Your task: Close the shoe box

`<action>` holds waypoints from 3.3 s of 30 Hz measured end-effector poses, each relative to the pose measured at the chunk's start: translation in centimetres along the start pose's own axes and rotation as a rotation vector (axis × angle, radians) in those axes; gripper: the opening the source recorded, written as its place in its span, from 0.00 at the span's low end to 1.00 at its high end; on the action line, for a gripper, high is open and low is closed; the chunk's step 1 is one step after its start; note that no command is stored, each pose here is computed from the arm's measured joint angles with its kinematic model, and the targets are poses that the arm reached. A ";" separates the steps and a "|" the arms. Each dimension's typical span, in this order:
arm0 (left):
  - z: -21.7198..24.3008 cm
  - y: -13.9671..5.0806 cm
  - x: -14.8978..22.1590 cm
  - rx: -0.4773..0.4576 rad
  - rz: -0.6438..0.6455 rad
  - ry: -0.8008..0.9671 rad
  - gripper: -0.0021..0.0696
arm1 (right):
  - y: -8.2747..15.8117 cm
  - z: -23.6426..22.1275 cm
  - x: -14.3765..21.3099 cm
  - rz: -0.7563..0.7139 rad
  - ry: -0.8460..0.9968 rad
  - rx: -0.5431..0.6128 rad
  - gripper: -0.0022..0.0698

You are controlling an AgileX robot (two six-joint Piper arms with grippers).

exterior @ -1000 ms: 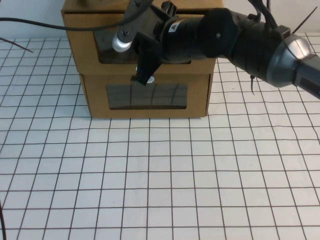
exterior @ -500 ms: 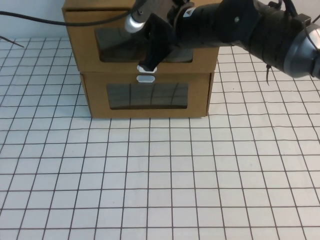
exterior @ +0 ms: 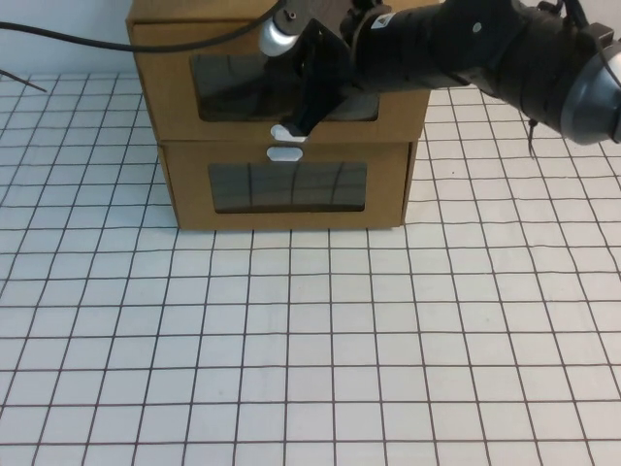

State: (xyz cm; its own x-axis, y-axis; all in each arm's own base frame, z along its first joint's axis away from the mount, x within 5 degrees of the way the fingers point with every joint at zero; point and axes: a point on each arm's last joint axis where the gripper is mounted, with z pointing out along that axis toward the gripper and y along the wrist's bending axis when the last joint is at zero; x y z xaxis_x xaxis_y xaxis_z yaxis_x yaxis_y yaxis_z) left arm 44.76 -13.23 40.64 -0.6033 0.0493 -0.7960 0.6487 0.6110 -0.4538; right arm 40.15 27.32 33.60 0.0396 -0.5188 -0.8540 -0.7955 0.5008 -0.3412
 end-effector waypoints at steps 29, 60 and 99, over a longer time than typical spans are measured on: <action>-24.5 -23.0 2.4 -0.206 0.460 -0.207 0.03 | 3.3 -27.1 -12.0 0.159 -0.128 -0.079 0.01; -21.1 -12.6 33.3 -0.576 0.193 -0.470 0.03 | 17.9 -34.7 16.3 0.349 -0.224 0.327 0.01; -18.9 -7.7 42.3 -0.758 0.214 -0.406 0.03 | 18.2 -34.5 16.5 0.408 -0.226 0.301 0.01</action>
State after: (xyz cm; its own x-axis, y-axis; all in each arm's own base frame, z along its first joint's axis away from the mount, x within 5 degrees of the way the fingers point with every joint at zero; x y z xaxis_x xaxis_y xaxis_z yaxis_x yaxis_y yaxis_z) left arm 5.42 -0.93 18.04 -0.1998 0.0260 -0.9795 0.1594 0.9872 -0.0063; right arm 5.47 3.94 26.87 -0.0800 -0.0962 -0.9921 -0.5673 0.8228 -0.0340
